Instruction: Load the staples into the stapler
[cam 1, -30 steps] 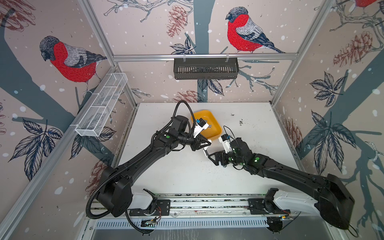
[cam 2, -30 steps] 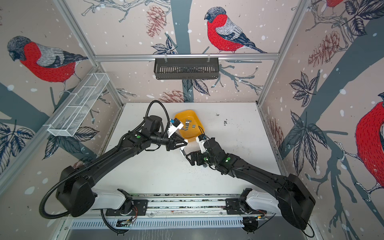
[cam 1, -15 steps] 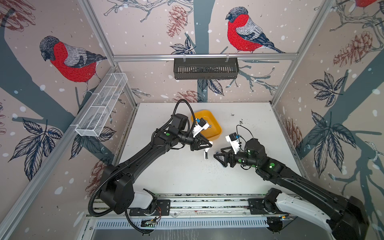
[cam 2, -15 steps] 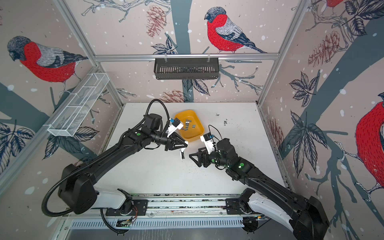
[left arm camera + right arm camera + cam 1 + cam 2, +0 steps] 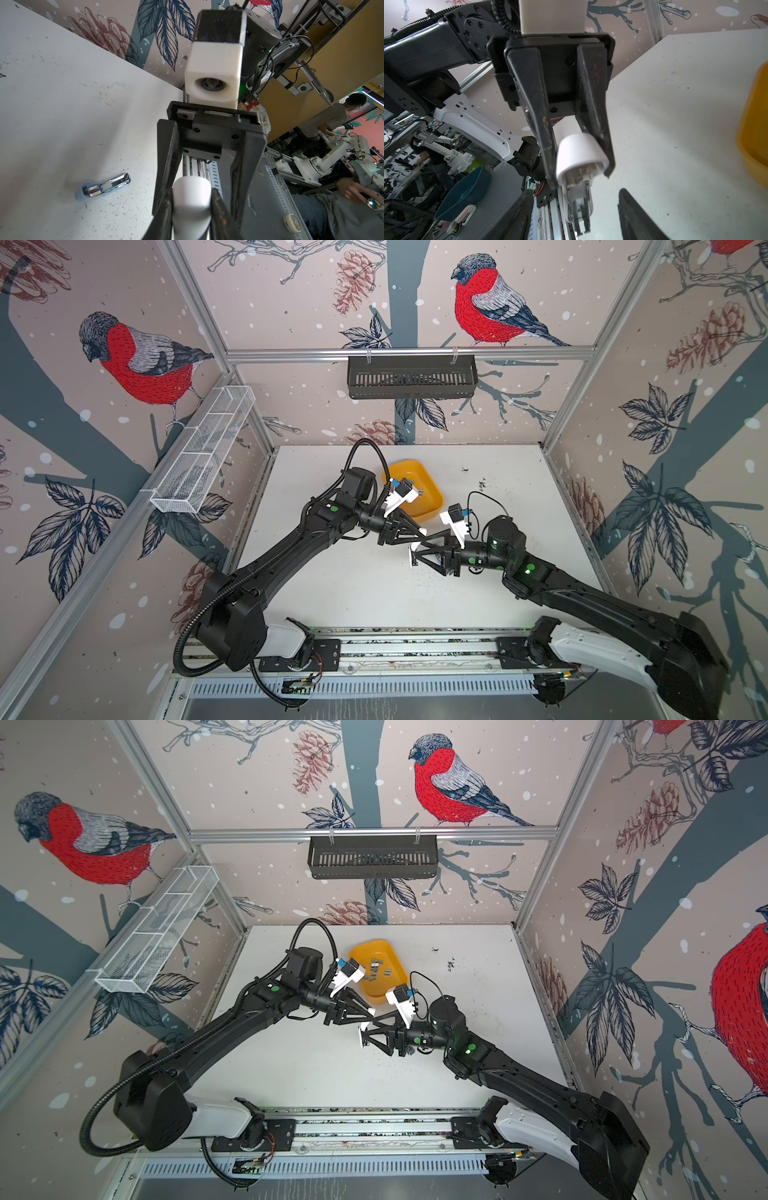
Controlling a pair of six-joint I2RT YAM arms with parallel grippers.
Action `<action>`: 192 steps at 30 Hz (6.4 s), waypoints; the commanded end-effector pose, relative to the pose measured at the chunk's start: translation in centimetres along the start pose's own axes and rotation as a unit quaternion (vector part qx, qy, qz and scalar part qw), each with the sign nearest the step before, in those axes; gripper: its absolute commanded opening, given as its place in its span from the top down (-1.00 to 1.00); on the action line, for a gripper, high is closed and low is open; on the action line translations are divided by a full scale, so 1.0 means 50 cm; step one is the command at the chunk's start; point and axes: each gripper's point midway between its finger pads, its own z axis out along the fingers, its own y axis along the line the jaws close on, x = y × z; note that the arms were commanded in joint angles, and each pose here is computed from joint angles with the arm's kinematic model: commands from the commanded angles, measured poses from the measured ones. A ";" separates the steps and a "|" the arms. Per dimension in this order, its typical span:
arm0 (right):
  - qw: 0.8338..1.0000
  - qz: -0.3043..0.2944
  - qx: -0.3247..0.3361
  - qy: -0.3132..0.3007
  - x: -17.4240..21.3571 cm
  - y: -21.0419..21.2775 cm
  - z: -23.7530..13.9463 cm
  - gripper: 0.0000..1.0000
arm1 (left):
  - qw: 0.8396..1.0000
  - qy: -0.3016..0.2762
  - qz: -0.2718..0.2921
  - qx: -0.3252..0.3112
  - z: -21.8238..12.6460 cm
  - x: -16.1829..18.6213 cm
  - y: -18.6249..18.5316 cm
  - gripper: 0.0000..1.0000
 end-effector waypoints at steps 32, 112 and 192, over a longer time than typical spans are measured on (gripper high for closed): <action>0.998 -0.008 -0.022 -0.059 -0.042 0.015 0.026 0.56 | 0.999 -0.017 0.024 0.032 -0.008 -0.016 -0.034 0.78; 0.830 0.060 0.464 0.302 0.279 -0.332 0.177 0.45 | 0.938 -0.126 0.083 -0.311 -0.164 0.051 -0.034 -0.98; 0.858 0.030 0.444 0.257 0.279 -0.389 0.008 0.49 | 0.943 -0.113 0.072 -0.303 -0.154 0.062 -0.022 -0.98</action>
